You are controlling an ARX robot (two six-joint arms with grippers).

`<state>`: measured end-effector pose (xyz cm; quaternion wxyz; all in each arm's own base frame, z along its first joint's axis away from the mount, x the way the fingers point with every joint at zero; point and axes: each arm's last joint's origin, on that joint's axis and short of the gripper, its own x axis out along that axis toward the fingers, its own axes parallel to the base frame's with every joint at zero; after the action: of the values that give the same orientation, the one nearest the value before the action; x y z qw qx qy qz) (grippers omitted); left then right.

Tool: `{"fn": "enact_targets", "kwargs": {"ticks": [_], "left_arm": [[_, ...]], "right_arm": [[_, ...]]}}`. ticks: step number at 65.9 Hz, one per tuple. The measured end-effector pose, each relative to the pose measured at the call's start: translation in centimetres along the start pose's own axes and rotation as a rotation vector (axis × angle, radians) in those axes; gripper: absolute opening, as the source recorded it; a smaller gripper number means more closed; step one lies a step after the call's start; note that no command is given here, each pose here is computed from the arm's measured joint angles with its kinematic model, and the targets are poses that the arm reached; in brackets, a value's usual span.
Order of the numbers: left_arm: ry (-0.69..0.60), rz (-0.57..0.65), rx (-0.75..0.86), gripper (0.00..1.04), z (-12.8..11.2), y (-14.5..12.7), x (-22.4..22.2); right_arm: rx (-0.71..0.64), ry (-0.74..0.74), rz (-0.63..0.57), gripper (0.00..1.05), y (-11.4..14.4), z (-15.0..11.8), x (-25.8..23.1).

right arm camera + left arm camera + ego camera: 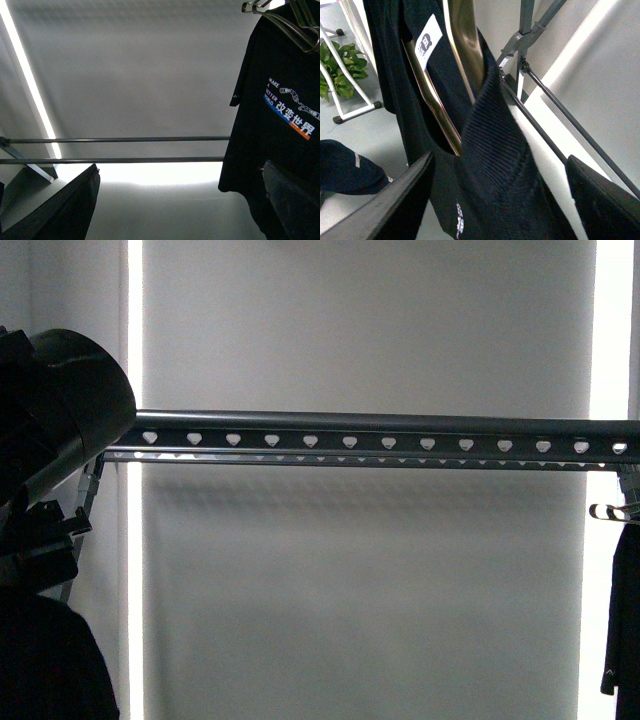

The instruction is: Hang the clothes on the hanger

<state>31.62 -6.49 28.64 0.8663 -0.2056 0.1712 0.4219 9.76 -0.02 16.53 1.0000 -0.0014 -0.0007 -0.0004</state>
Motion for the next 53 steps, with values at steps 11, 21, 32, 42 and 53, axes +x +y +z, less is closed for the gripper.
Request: {"fn": "enact_targets", "kwargs": {"ticks": [11,21,32,42,53], "left_arm": [[0.02,0.0,0.0,0.52,-0.3,0.1,-0.2],[0.031,0.005,-0.016,0.27,-0.2,0.4,0.4],[0.028,0.013,-0.054,0.04,0.0,0.8,1.2],[0.031,-0.043,-0.072,0.04,-0.1,0.7,1.9],[0.003,-0.176,-0.09,0.04,-0.2,1.0,1.4]], "right_arm": [[0.0,0.0,0.0,0.97,0.0,0.0,0.0],[0.0,0.0,0.0,0.97,0.0,0.0,0.0],[0.0,0.0,0.0,0.97,0.0,0.0,0.0],[0.0,0.0,0.0,0.97,0.0,0.0,0.0],[0.0,0.0,0.0,0.97,0.0,0.0,0.0]]}}
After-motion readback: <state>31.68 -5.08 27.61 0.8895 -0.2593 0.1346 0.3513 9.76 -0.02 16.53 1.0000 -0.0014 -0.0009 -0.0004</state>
